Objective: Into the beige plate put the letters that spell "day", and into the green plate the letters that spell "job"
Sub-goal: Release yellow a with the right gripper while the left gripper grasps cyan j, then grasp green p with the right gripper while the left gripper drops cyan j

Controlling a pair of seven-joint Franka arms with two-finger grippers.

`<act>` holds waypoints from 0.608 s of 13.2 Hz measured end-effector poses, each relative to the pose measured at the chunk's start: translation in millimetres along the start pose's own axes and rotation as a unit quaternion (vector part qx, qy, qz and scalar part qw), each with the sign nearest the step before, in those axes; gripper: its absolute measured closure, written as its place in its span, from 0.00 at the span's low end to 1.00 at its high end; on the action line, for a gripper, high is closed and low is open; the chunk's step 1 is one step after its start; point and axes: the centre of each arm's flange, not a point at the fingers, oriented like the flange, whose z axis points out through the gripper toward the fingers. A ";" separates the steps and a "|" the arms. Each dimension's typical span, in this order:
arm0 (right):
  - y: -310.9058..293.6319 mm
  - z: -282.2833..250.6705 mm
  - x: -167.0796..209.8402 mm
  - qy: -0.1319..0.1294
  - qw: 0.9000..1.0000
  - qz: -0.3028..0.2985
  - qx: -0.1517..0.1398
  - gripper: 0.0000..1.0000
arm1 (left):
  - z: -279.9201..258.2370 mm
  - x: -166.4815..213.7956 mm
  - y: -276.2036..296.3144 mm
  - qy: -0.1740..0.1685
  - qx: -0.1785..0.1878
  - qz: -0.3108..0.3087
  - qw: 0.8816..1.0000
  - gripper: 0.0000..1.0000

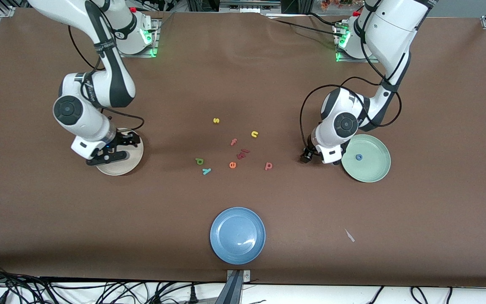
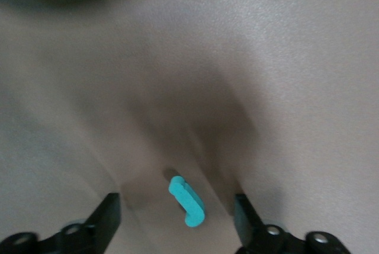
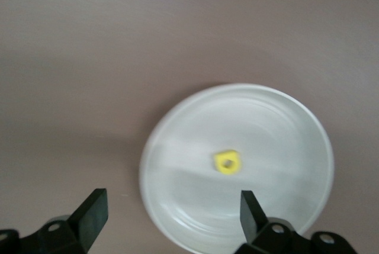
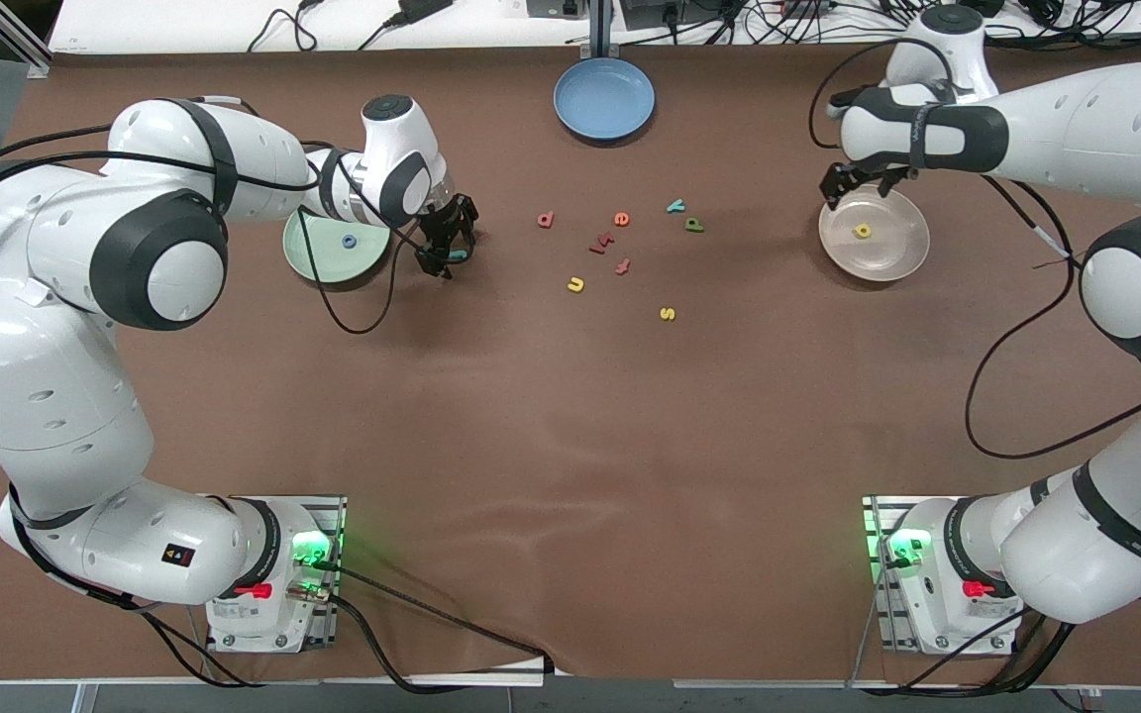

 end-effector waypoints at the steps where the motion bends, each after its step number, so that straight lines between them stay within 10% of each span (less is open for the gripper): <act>1: -23.8 -2.8 7.3 0.004 1.000 -0.020 0.003 0.00 | -3.6 -0.3 0.8 0.001 -0.004 -0.003 1.000 0.36; 5: -106.8 6.4 36.5 0.013 0.996 -0.093 0.012 0.00 | -6.7 1.0 1.2 0.001 -0.007 -0.007 1.000 0.80; 8: -160.5 22.6 49.0 0.014 0.988 -0.154 0.005 0.00 | -7.0 1.6 1.0 0.001 -0.007 -0.008 1.000 0.85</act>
